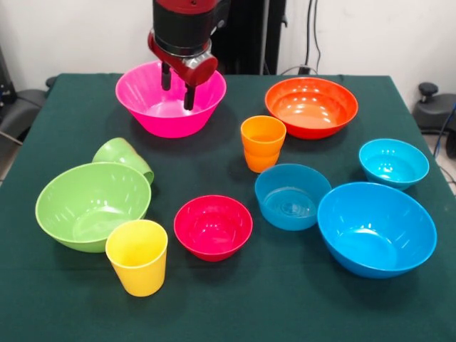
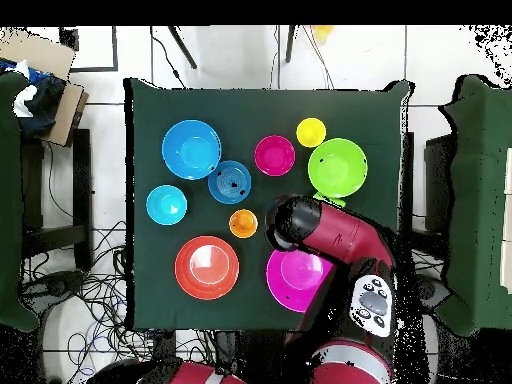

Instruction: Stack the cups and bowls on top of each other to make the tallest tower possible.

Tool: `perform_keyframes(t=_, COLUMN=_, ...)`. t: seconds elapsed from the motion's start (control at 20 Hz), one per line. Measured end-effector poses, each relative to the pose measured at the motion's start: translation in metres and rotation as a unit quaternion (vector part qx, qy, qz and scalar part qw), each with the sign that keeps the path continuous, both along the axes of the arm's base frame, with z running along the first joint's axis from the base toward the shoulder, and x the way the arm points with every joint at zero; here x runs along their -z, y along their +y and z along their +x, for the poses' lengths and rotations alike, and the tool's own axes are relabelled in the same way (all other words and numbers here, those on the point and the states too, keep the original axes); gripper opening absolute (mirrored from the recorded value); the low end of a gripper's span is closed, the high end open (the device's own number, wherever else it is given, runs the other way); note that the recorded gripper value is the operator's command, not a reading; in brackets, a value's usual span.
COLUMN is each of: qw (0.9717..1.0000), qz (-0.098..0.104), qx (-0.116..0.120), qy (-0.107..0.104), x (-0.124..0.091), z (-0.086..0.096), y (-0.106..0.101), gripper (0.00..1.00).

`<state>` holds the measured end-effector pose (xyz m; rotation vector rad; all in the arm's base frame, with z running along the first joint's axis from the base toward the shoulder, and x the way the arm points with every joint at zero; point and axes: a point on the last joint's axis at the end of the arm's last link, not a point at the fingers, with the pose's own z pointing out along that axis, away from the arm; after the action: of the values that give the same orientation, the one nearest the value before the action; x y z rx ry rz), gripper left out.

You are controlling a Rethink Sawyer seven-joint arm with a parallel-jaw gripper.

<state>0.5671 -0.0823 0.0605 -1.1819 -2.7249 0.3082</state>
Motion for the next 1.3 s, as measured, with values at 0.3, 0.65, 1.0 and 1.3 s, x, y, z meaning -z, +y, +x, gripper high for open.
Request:
perform_keyframes(t=0.3, qw=1.0, qz=0.002, qx=-0.009, qy=-0.002, x=-0.008, z=-0.002, y=0.015, gripper=1.0)
perform_keyframes(t=0.65, qw=0.9997, qz=0.005, qx=-0.023, qy=-0.005, x=-0.013, z=-0.001, y=0.035, gripper=1.0)
perform_keyframes(t=1.0, qw=0.9994, qz=0.006, qx=-0.034, qy=-0.005, x=-0.012, z=0.0, y=0.049, gripper=1.0)
perform_keyframes(t=1.3, qw=0.9992, qz=0.008, qx=-0.039, qy=-0.005, x=-0.011, z=0.001, y=0.059, gripper=1.0)
